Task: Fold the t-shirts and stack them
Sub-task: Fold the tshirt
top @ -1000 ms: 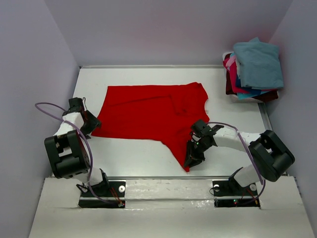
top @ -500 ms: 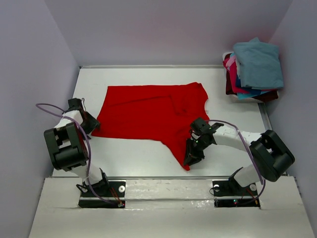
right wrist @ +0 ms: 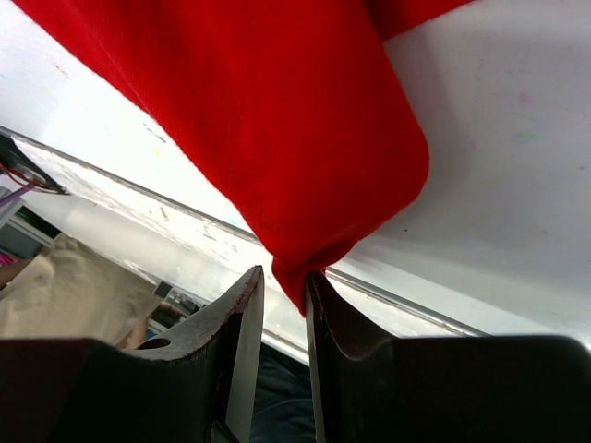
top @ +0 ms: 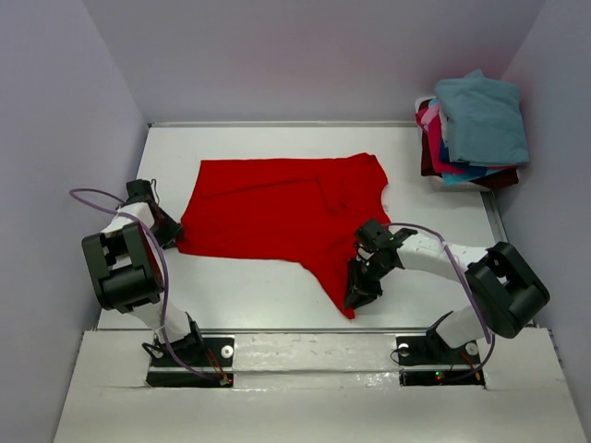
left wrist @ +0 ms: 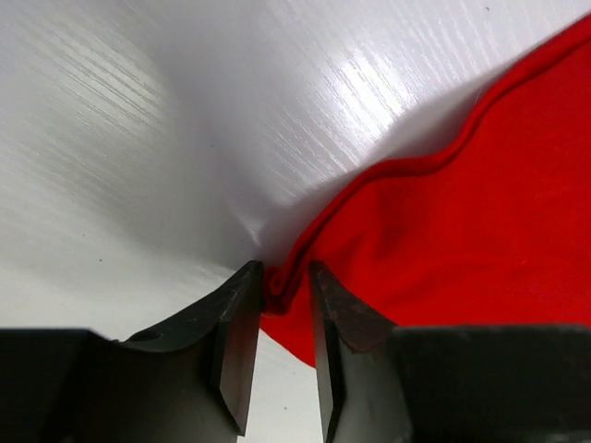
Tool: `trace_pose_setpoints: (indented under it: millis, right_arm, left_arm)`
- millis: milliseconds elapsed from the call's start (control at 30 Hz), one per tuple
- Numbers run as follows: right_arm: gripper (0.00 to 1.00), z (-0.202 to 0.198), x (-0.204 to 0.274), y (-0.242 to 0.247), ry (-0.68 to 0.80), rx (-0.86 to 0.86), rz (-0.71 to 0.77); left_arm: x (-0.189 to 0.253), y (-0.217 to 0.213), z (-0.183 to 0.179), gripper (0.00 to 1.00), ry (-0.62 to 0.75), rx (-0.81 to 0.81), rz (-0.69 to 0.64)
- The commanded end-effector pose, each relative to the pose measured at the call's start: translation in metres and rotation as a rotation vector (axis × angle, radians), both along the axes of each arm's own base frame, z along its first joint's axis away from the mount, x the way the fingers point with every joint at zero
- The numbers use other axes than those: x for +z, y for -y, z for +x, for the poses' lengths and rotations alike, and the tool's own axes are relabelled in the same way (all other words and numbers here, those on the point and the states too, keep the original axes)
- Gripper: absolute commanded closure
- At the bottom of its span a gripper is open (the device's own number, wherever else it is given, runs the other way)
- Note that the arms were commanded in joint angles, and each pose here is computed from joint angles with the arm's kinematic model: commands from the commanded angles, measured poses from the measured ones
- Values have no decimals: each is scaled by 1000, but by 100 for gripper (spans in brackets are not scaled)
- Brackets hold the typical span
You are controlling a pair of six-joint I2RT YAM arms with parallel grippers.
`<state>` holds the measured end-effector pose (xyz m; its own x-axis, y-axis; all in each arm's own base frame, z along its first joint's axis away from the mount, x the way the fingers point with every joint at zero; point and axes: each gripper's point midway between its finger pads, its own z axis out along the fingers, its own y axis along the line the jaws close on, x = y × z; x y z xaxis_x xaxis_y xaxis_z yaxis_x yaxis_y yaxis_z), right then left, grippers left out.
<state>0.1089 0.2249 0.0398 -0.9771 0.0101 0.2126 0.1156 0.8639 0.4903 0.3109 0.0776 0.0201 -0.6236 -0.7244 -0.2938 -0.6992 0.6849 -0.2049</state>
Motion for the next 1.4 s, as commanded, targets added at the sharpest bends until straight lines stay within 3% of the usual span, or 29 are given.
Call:
trace_pose_setpoints:
  millis: [0,300,367,467,733,1100,1367]
  right_arm:
    - [70,5,7,-4,27,21,3]
    - [71,13,11,-2,49,16,-34]
    - [76,17,14,-2,67,9,-43]
    - [93,21,19,-2,80,-2,-59]
    - [93,44,40,-4,155,-24,-101]
    - [93,71,73,-5,245,-56,-156]
    - [93,107,105,8,376,-176,-250]
  left_arm:
    - [-1,3,-3,65,-5,-10,-17]
    - [6,6,-7,73,7,-22,-22]
    - [10,6,-6,79,19,-26,-20]
    - [16,5,-5,82,30,-33,-12]
    - [30,9,5,94,88,-51,-27]
    - [47,20,20,94,155,-90,-56]
    - [57,23,30,94,202,-93,-78]
